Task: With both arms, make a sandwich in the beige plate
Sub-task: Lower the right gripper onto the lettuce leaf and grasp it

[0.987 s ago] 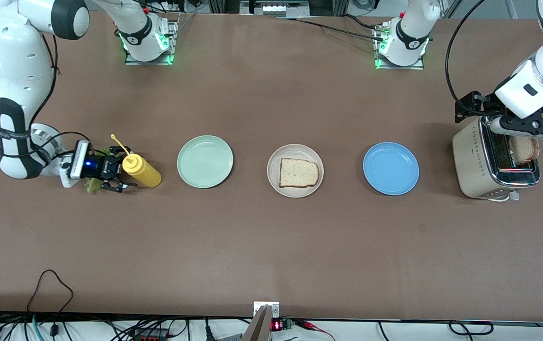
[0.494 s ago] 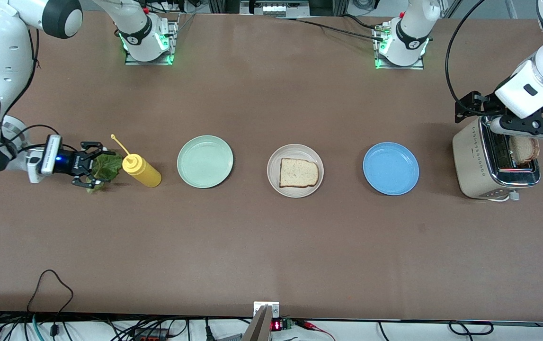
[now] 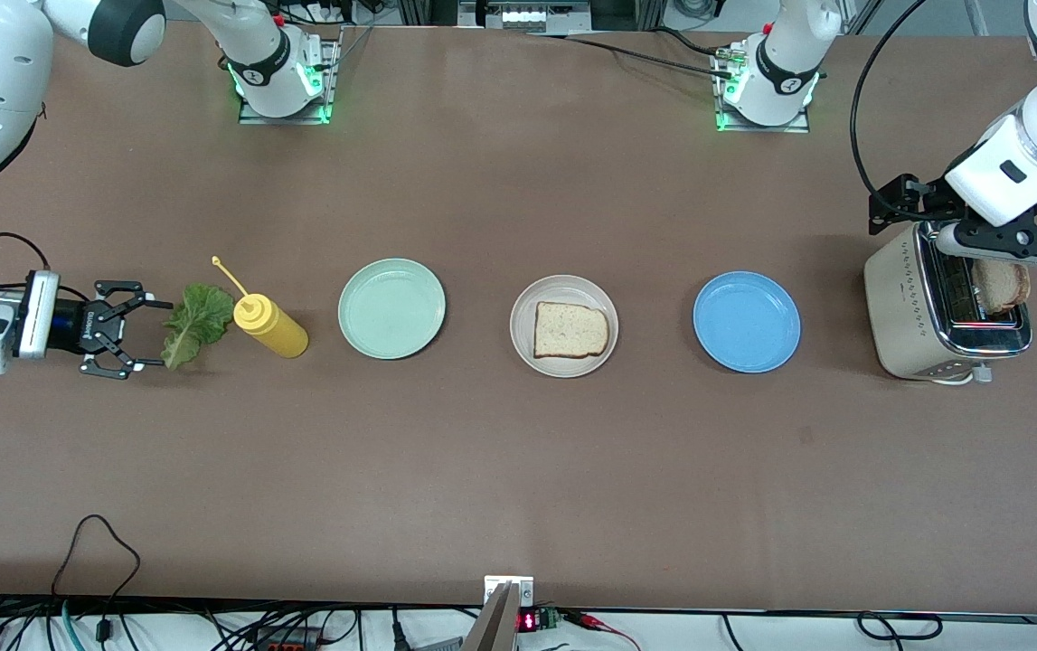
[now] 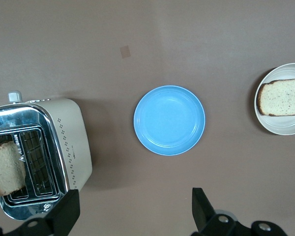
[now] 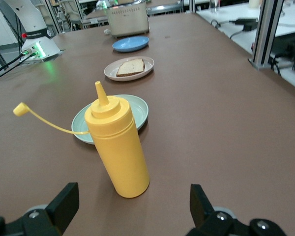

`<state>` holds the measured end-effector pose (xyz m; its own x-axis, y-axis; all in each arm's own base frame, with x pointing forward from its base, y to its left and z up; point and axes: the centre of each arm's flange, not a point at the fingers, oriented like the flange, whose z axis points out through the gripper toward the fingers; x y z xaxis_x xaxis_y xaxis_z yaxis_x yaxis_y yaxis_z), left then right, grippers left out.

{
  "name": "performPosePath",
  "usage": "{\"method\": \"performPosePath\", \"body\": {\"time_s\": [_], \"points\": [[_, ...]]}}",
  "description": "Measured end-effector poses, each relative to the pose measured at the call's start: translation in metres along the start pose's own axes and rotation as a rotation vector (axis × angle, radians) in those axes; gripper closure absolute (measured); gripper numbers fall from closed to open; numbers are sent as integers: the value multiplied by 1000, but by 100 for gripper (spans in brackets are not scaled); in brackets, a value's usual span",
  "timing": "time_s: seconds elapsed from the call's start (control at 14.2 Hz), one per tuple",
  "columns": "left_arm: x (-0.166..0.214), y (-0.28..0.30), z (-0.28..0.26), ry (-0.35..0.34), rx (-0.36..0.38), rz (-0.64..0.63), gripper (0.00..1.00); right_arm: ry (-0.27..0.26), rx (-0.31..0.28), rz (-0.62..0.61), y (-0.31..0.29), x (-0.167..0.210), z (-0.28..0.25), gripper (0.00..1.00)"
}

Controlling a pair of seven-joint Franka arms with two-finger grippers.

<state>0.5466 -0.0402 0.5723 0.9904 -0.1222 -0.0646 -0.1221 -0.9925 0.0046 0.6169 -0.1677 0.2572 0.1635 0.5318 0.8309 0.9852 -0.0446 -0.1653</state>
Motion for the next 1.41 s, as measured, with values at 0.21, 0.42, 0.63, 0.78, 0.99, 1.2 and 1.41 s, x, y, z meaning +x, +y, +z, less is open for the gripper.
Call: {"method": "performPosePath", "body": {"time_s": [0.21, 0.42, 0.63, 0.78, 0.99, 1.2, 1.41], "points": [[0, 0, 0, 0, 0, 0, 0, -126, 20, 100, 3, 24, 0, 0], [0, 0, 0, 0, 0, -1, 0, -301, 2, 183, 6, 57, -3, 0], [0, 0, 0, 0, 0, -1, 0, -404, -65, 253, 10, 74, -1, 0], [0, 0, 0, 0, 0, -1, 0, -455, -120, 306, 11, 56, 6, 0], [0, 0, 0, 0, 0, -1, 0, -526, -195, 415, 7, 22, 30, 0], [0, 0, 0, 0, 0, -1, 0, -600, -271, 513, 3, 5, 52, 0], [0, 0, 0, 0, 0, -1, 0, -673, -342, 596, -3, -1, 67, 0]]}}
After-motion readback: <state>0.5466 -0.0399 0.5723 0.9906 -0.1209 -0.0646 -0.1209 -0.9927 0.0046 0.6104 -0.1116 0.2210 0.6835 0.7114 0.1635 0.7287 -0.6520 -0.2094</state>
